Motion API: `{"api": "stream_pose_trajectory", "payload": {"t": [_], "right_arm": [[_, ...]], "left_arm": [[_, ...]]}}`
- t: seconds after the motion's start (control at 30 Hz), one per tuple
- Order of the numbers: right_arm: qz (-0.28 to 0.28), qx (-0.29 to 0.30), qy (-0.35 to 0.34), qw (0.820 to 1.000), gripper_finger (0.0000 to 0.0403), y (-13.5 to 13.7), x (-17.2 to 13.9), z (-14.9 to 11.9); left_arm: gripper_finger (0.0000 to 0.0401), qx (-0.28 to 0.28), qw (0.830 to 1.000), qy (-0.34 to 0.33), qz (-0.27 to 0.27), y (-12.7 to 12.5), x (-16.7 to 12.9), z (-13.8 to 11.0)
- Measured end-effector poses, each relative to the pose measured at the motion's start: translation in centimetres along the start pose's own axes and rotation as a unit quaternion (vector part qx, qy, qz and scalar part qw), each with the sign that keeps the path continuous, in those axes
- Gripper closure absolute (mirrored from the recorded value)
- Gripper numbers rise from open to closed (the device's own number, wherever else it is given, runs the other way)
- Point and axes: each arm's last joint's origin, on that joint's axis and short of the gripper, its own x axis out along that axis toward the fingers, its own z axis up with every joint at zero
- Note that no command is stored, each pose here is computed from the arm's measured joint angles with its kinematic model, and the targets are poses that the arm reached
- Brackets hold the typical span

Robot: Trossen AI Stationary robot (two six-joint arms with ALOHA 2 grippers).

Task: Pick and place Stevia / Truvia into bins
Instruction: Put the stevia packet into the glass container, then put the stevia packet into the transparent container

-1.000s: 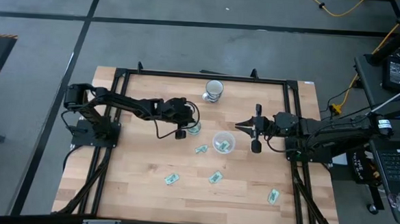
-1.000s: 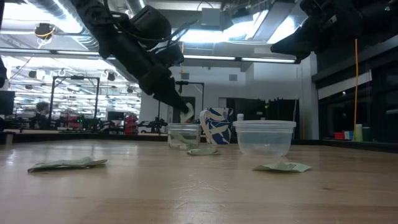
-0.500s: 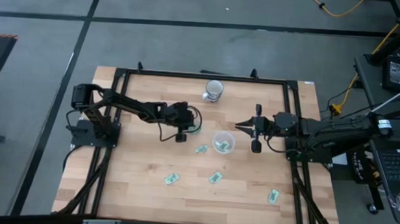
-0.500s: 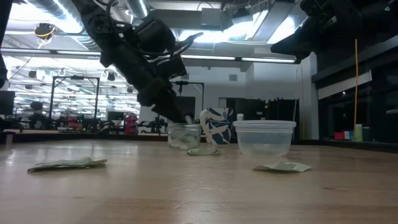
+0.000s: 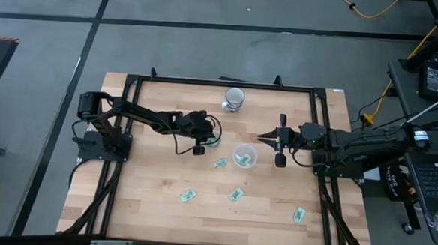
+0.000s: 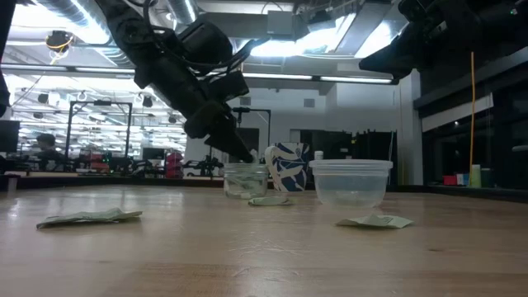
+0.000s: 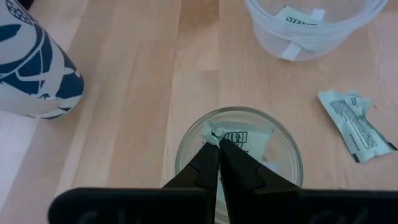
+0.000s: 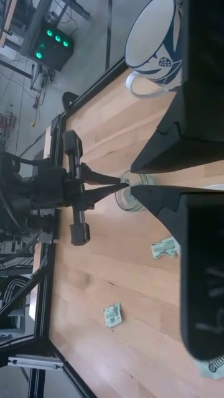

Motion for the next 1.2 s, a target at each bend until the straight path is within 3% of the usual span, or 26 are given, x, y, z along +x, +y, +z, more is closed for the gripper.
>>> {"api": "stream_pose_trajectory", "payload": {"t": [0.5, 0.8, 1.03, 1.2], "right_arm": [[0.000, 0.000, 0.000, 1.000, 0.0357, 0.0, 0.0, 0.0], [0.000, -0.002, 0.000, 1.000, 0.0357, 0.0, 0.0, 0.0], [0.000, -0.004, 0.001, 1.000, 0.0357, 0.0, 0.0, 0.0], [0.000, -0.013, 0.001, 1.000, 0.0357, 0.0, 0.0, 0.0]], "left_arm": [[0.0275, 0.000, 1.000, 0.003, -0.001, 0.0, 0.0, -0.1], [0.0276, 0.000, 1.000, -0.007, 0.013, 0.2, -0.9, 0.5], [0.0278, 0.009, 0.998, -0.006, 0.056, 0.7, -4.2, 1.5], [0.0287, 0.012, 0.998, 0.002, 0.054, 0.9, -7.1, 1.8]]}}
